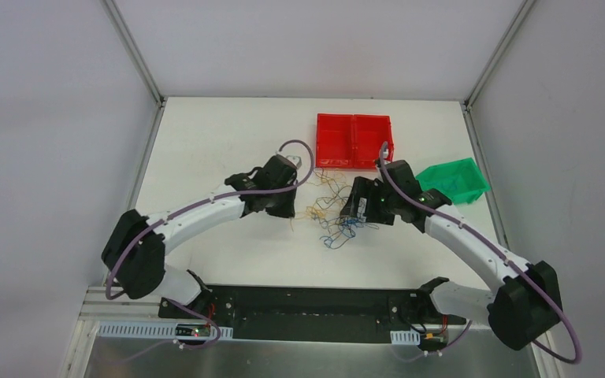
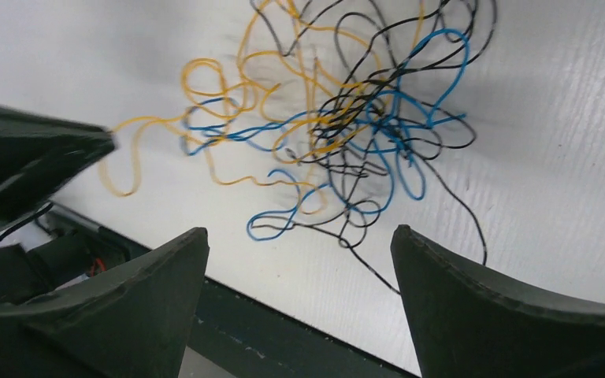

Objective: Untangle the cables
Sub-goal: Untie the cable.

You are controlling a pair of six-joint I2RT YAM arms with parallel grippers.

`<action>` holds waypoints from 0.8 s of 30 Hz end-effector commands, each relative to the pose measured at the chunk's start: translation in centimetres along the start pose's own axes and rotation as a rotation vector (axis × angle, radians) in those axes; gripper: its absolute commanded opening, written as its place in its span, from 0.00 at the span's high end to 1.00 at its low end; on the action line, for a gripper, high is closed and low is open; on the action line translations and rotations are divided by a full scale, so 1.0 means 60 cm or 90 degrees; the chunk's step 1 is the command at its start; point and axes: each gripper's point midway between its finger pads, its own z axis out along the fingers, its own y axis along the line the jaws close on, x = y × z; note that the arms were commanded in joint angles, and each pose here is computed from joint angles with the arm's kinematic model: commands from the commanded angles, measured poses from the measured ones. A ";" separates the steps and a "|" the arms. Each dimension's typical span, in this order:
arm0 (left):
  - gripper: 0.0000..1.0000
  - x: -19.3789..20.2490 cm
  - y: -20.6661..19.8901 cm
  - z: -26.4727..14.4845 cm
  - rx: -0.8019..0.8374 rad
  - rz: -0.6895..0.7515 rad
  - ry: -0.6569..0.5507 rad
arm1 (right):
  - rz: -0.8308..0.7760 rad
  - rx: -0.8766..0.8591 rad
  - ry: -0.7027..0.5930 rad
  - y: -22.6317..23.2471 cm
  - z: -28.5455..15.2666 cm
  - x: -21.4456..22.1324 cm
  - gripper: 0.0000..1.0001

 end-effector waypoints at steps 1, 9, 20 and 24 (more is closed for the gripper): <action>1.00 -0.056 0.005 -0.070 0.038 -0.011 -0.077 | 0.003 0.119 -0.039 -0.025 0.023 -0.034 0.10; 1.00 -0.049 0.059 -0.089 0.005 -0.040 -0.080 | 0.021 0.242 -0.019 -0.097 0.054 -0.006 0.09; 1.00 -0.053 0.068 -0.104 0.014 -0.048 -0.083 | -0.007 0.101 -0.009 -0.036 0.053 0.007 0.08; 1.00 -0.058 0.052 -0.106 0.041 -0.043 -0.076 | -0.041 0.032 -0.032 0.015 0.044 -0.010 0.08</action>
